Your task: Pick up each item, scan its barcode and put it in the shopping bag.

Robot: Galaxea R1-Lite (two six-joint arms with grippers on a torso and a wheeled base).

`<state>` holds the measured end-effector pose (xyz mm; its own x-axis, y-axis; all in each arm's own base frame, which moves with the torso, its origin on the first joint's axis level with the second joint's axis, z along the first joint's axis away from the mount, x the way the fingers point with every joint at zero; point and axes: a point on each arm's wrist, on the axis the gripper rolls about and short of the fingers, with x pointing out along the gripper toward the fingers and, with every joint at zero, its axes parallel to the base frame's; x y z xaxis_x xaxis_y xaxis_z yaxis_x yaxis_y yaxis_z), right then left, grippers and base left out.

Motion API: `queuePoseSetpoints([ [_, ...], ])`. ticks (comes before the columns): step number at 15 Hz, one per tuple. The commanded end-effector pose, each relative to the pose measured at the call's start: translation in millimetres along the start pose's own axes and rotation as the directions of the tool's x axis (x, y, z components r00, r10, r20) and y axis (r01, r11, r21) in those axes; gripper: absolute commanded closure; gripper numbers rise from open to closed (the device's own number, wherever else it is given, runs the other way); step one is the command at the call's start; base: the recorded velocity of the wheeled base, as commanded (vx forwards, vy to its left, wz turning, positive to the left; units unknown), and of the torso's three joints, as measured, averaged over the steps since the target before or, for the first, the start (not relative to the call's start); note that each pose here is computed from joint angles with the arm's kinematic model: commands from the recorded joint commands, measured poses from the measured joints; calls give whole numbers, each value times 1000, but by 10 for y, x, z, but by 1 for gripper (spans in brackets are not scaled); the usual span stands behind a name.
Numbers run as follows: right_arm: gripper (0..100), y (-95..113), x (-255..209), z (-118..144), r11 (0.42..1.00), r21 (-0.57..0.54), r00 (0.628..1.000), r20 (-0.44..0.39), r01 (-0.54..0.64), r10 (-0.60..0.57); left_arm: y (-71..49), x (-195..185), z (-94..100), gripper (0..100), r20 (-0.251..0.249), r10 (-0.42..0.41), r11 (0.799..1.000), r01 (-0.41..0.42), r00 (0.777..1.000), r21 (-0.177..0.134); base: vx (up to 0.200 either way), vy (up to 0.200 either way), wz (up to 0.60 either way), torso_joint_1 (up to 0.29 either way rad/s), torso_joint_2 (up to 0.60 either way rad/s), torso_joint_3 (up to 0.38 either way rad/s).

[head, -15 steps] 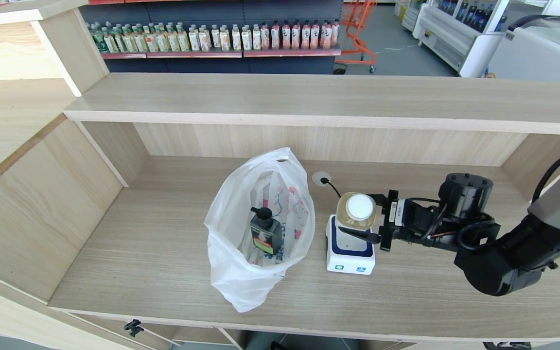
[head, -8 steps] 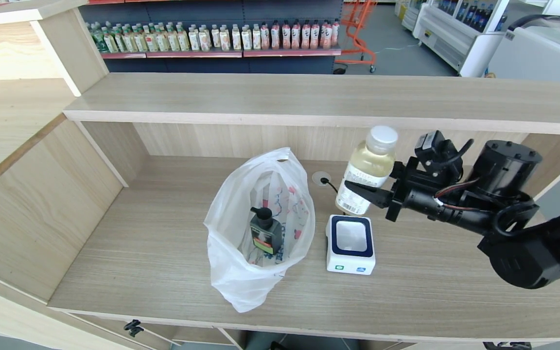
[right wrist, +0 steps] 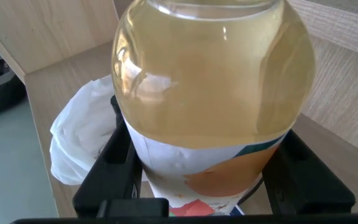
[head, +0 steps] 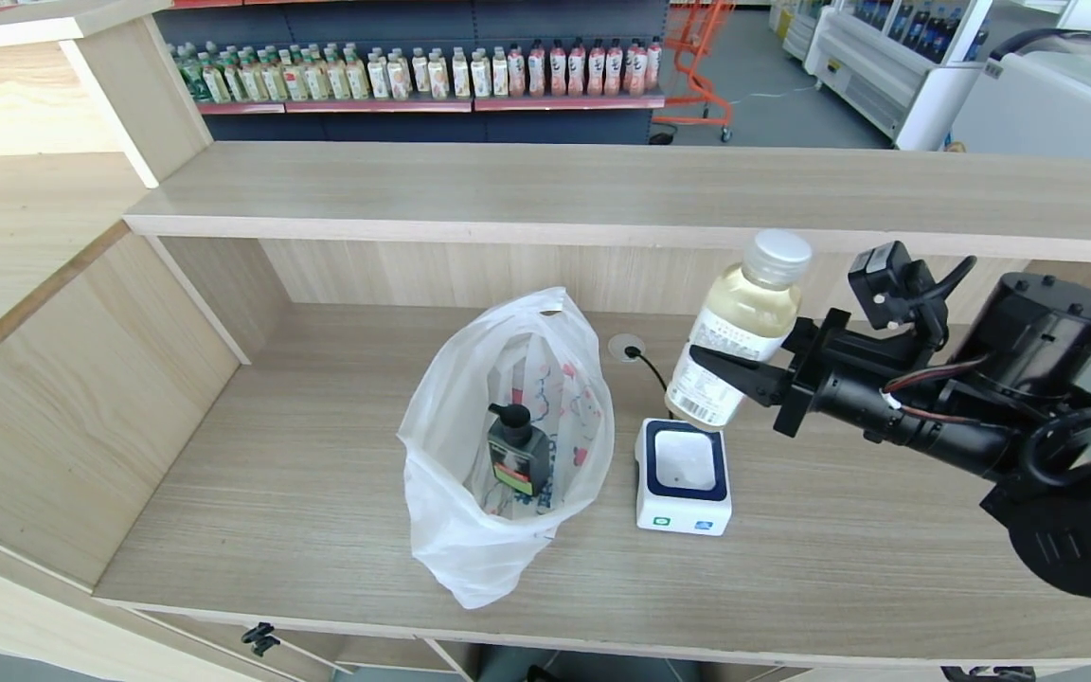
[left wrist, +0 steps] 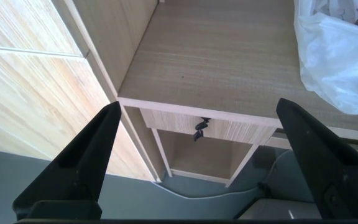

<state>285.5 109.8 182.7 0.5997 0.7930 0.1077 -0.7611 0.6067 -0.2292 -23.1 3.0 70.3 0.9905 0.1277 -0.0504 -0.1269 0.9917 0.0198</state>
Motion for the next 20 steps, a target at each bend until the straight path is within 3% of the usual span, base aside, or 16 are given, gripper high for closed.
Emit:
queuePoseSetpoints([
  [1, 100, 27, -42, 24, 1000, -1, 1000, 1, 1, -1, 0, 0, 0, 0, 0, 1, 1000, -1, 1000, 4, 0, 0, 0, 0, 0, 0],
  [3, 100, 52, -73, 1, 1000, 15, 1000, -11, -3, 3, 0, 1, 0, 0, -1, 1, 1000, -1, 1000, 2, 0, 0, 0, 0, 0, 0],
  [7, 100, 44, -62, -7, 994, 109, 1000, -24, 5, -3, 0, 1, 0, 0, -1, 1, 1000, -1, 1000, 2, 0, 200, 0, 1, -1, 0],
  [10, 100, -43, 27, -14, 981, 166, 994, -61, 101, -92, 0, 1, 0, 0, -1, 1, 1000, -1, 1000, 1, 0, 200, 0, 12, 7, 4],
  [14, 100, -303, 403, -237, 954, 216, 975, -130, 207, -182, 0, 1, 0, 0, -1, 1, 1000, -1, 1000, 1, 0, 100, 0, 0, 1, -1],
  [19, 100, -362, 558, -534, 937, 258, 962, -195, 236, -189, 0, 1, 0, 0, -1, 1, 1000, -1, 1000, 1, 0, 0, 0, 0, 0, 0],
  [20, 100, -350, 586, -671, 924, 258, 946, -234, 283, -225, 0, 1, 0, 0, -1, 1, 1000, -1, 1000, 1, 0, 0, 0, 0, 0, 0],
])
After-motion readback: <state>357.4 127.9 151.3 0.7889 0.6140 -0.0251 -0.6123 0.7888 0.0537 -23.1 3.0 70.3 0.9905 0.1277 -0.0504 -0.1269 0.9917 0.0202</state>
